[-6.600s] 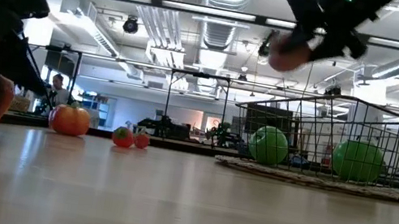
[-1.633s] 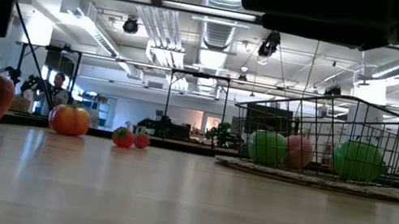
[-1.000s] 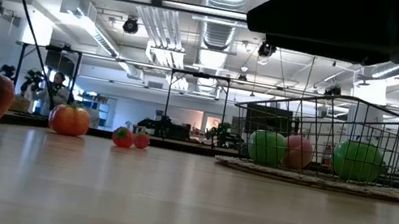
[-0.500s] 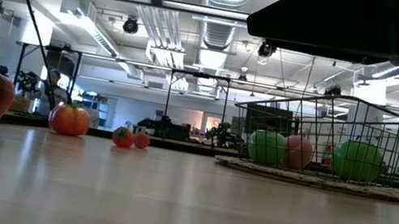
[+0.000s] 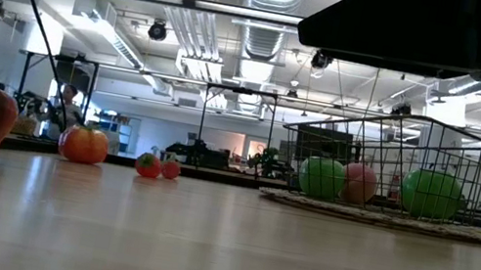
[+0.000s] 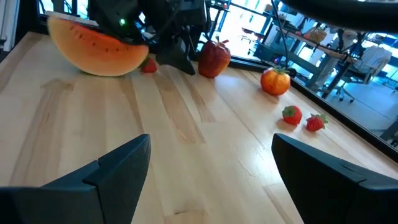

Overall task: Build produce basket
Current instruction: Put the red apple into the gold wire basket

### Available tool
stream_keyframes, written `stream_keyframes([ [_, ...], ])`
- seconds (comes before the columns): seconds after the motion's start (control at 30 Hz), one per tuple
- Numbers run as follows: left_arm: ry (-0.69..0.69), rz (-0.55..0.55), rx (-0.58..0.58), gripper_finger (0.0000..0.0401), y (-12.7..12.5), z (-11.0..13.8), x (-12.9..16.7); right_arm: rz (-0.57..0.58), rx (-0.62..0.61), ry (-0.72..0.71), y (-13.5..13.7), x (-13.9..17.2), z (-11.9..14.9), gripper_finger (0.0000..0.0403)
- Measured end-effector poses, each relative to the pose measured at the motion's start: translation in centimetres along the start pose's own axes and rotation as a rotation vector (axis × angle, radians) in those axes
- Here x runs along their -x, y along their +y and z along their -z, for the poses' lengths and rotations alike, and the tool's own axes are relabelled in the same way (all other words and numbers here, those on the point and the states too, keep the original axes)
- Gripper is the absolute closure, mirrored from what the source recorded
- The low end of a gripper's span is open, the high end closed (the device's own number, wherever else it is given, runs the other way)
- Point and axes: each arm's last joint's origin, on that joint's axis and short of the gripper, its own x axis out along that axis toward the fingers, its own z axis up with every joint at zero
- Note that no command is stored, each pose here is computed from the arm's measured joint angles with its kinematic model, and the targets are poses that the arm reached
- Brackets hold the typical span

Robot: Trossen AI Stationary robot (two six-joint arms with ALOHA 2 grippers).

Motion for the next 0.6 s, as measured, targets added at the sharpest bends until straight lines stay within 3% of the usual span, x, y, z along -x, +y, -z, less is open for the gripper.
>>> stream_keyframes([
  [0.6, -0.239, 0.176, 0.045, 0.0079, 2.3, 0.2, -4.4, -0.001, -0.038, -0.005, 0.0, 0.0, -0.1, 0.0077],
])
